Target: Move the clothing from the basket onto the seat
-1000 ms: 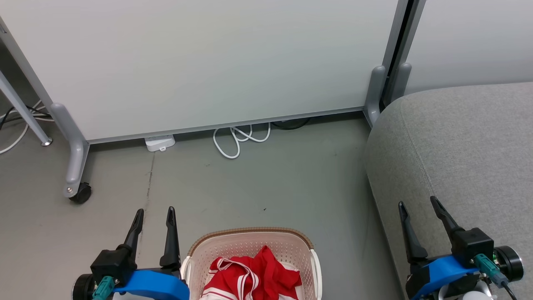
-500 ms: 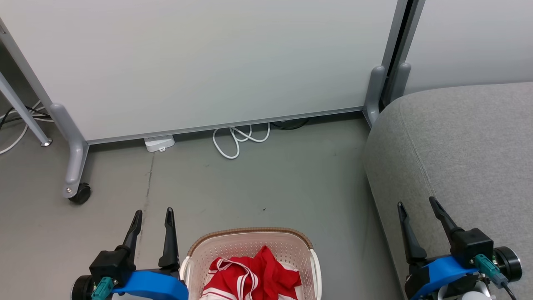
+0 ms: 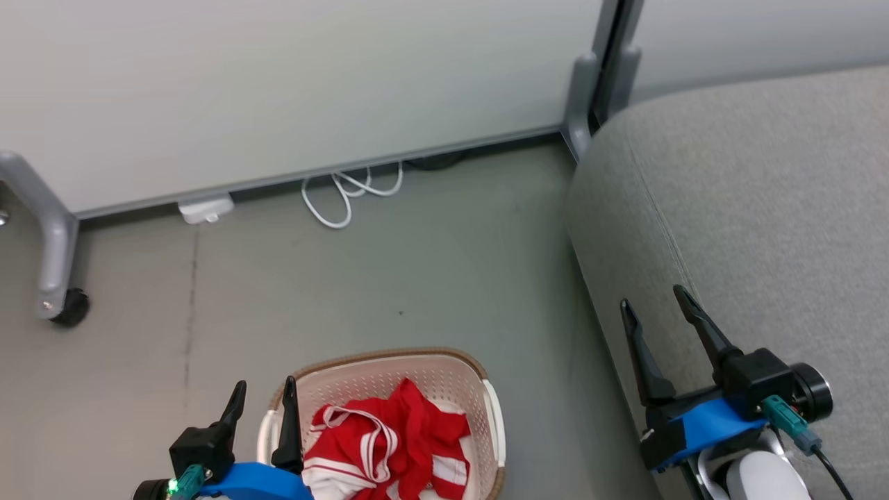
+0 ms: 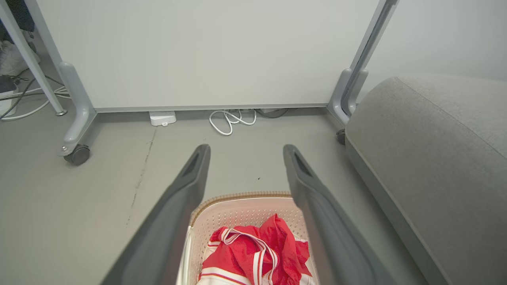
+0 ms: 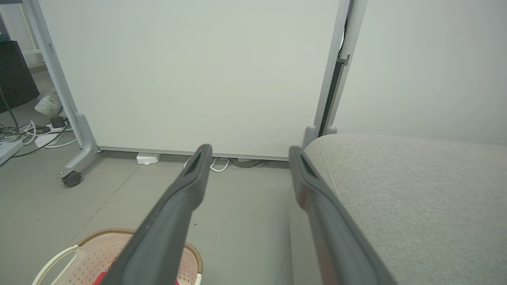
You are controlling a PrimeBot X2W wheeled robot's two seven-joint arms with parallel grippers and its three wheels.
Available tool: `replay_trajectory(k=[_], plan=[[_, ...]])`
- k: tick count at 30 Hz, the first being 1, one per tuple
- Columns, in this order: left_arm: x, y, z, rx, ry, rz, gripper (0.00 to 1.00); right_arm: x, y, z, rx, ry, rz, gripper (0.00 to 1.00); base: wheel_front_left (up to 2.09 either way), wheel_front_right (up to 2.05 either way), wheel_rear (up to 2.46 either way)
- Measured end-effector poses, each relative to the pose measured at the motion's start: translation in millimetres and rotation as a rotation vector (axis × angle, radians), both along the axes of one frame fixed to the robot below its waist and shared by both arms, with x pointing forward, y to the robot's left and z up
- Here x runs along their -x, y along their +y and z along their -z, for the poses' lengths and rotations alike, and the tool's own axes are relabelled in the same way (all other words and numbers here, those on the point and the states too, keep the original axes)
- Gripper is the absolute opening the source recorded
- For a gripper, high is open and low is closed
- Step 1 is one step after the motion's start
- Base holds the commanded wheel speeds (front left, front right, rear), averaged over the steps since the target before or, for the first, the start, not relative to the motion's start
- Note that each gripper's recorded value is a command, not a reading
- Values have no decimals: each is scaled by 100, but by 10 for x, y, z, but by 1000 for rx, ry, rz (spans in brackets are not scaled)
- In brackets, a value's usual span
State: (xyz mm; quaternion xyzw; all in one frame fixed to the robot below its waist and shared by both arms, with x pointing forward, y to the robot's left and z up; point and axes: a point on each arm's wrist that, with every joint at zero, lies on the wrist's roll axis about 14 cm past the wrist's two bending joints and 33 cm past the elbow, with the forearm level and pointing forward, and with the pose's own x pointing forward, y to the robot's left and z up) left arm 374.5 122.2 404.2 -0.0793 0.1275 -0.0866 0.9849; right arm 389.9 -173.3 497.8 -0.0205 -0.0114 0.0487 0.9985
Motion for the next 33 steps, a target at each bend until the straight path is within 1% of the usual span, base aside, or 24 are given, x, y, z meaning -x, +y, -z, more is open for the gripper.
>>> replay_trajectory(k=[3, 7, 15, 20, 25, 30, 33], plan=[[-41, -106, 290, -26, 88, 52, 100, -60, 3, 40, -5, 8, -3, 100, 0, 0, 0], [-136, -294, 653, -86, 190, 168, 100, -164, -15, 125, -11, 25, -1, 100, 0, 0, 0], [-246, -539, 1499, -201, 440, 365, 100, -390, -197, 457, -11, 96, 42, 100, 0, 0, 0], [-195, -637, 1987, -208, 589, 405, 100, -470, -303, 745, -16, 164, 68, 100, 0, 0, 0], [-197, -758, 2348, -225, 671, 452, 100, -560, -387, 908, -20, 194, 88, 100, 0, 0, 0], [-216, -725, 2701, -309, 740, 472, 100, -594, -464, 1064, -27, 226, 109, 100, 0, 0, 0], [-265, -713, 2856, -354, 747, 470, 100, -561, -516, 1188, -28, 261, 126, 100, 0, 0, 0]])
